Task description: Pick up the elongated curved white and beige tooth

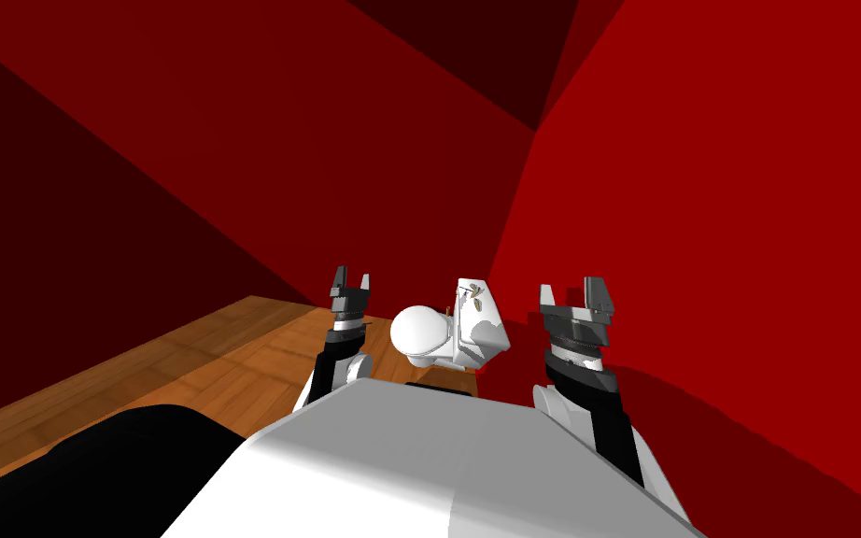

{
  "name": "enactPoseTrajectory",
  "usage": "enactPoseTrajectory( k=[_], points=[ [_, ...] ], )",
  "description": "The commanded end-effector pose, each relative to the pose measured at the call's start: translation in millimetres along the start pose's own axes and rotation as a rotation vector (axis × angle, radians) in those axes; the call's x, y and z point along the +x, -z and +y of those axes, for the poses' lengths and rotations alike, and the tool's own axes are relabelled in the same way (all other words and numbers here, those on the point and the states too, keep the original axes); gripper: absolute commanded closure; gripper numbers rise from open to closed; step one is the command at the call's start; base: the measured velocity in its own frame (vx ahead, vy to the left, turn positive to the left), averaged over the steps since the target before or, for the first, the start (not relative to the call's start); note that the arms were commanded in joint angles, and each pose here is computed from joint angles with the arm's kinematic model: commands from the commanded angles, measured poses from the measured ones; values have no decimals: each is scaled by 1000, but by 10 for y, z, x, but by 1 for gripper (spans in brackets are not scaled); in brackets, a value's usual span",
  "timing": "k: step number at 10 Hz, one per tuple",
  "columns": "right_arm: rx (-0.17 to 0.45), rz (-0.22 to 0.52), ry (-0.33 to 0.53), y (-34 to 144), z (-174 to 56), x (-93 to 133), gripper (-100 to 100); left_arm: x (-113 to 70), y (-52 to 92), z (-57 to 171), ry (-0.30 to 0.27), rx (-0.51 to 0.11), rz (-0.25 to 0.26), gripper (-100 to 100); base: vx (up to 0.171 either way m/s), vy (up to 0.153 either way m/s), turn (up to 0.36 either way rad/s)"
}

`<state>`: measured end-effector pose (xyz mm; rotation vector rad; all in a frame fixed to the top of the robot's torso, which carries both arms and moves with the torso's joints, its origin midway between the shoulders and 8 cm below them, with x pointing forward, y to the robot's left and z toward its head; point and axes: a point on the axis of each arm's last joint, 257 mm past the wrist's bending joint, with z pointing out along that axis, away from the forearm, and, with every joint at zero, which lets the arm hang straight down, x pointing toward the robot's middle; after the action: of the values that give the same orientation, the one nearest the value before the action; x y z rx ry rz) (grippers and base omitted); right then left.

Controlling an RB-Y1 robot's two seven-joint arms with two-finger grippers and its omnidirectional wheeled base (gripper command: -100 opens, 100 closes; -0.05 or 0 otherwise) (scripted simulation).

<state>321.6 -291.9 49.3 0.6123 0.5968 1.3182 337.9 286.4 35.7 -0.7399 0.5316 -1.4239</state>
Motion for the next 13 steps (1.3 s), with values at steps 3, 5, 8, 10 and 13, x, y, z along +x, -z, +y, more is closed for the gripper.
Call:
enactPoseTrajectory(
  k=[3, 5, 8, 10, 13],
  points=[
    [76, 11, -68, -32, -287, -21, -100, 0, 0, 0, 0, 0, 0, 0, -40, 13, 45],
    [133, 12, -123, -50, -510, -49, -100, 0, 0, 0, 0, 0, 0, 0, -68, 25, 48],
    [210, 6, -189, -62, -800, -94, -100, 0, 0, 0, 0, 0, 0, 0, -53, 14, 53],
    [267, -3, -224, -55, -998, -129, -100, 0, 0, 0, 0, 0, 0, 0, -54, 13, 35],
    [325, -15, -260, -44, -1200, -170, -100, 0, 0, 0, 0, 0, 0, 0, -37, 22, 39]
  ],
)
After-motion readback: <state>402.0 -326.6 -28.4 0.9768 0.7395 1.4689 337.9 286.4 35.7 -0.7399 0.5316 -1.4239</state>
